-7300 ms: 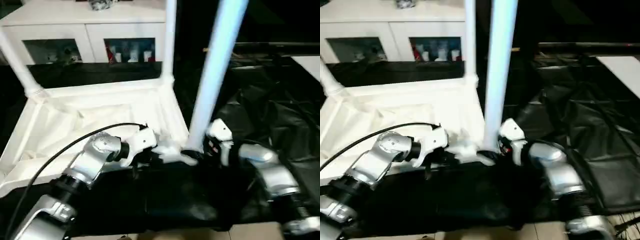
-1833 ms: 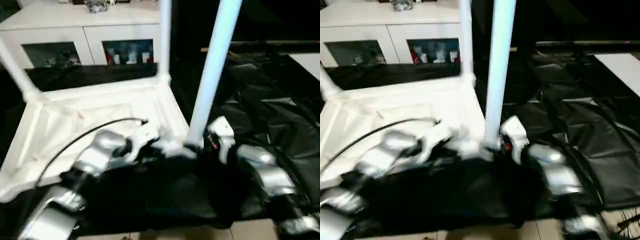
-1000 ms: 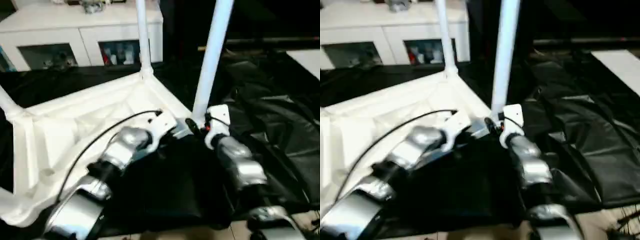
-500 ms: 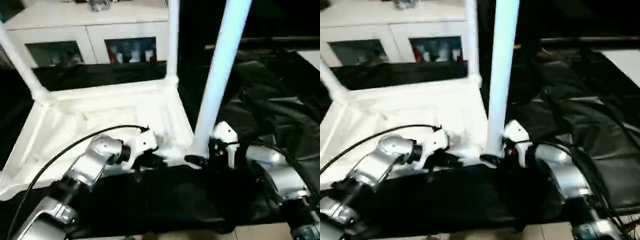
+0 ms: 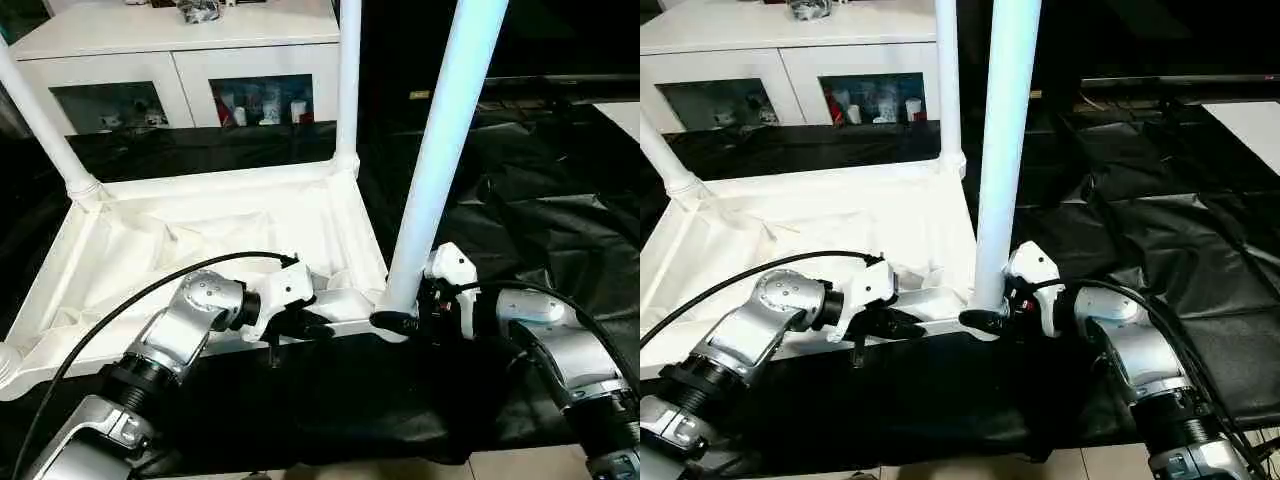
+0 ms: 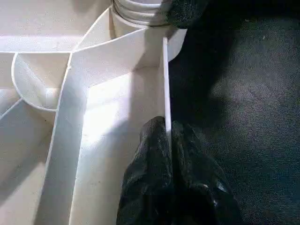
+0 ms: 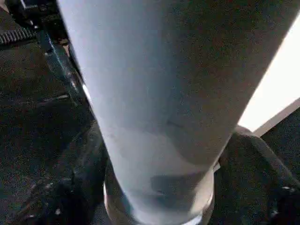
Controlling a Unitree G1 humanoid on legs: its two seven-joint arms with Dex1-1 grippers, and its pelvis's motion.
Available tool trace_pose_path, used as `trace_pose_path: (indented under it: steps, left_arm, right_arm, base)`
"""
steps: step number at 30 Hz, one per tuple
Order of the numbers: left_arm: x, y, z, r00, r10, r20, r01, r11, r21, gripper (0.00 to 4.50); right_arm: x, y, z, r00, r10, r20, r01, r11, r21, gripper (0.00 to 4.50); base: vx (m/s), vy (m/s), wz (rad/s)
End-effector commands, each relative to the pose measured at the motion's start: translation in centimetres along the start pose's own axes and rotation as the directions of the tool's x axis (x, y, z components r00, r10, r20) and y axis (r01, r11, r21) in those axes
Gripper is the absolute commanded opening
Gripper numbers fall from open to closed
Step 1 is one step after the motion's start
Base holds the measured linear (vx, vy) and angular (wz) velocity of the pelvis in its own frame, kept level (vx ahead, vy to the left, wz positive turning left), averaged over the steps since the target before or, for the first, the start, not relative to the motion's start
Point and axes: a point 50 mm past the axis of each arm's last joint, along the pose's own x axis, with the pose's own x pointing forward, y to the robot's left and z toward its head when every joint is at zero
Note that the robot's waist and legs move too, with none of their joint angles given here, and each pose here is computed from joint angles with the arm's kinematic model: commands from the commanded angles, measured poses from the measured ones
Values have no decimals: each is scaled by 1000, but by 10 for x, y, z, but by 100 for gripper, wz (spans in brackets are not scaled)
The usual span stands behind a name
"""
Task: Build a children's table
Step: Rotate leg to tighten
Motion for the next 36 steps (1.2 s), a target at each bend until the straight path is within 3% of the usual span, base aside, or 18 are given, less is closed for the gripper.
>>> trace_pose_path:
  steps: [1,14,18,25,27,28,29,30,31,33,36]
  left_arm:
    - [3,-4,5,999,-35,21,35,999,23,0]
    - [4,-4,2,1000,-18,17,18,1000,3,0]
    - [9,6,2,996,84,6,-84,996,-28,0]
    - [30,26,9,954,297,-36,-299,950,-95,0]
    - [38,33,14,926,373,-62,-378,917,-129,0]
    - [46,36,20,904,421,-77,-428,888,-170,0]
    - [51,38,22,895,438,-80,-446,877,-181,0]
    - [51,38,22,895,438,-80,-446,877,-181,0]
    - [56,39,25,887,454,-84,-461,867,-188,0]
    - [66,40,29,872,481,-89,-489,849,-200,0]
    - [69,39,29,875,476,-88,-484,851,-205,0]
  right_arm:
    - [1,0,-1,1000,11,-28,-11,1000,-13,307]
    - [3,3,-10,999,6,-51,-6,1000,4,265]
    - [13,-4,-16,987,-157,-36,160,983,85,264]
    - [39,-12,-19,891,-451,-49,450,864,225,264]
    - [48,-14,-18,834,-547,-67,543,794,274,264]
    - [54,-18,-18,765,-637,-97,626,698,348,264]
    - [58,-20,-18,734,-669,-119,656,653,378,264]
    - [58,-20,-18,734,-669,-119,656,653,378,264]
    - [62,-21,-17,707,-693,-143,683,616,392,264]
    - [75,-20,-12,664,-725,-183,734,586,343,264]
    - [84,-17,-5,687,-712,-146,704,601,379,264]
  base:
    - [0,0,0]
    - [0,0,0]
    - [0,0,0]
    - [0,0,0]
    - [0,0,0]
    - [0,0,0]
    - [0,0,0]
    - [0,0,0]
    - [0,0,0]
    - [0,0,0]
    - [0,0,0]
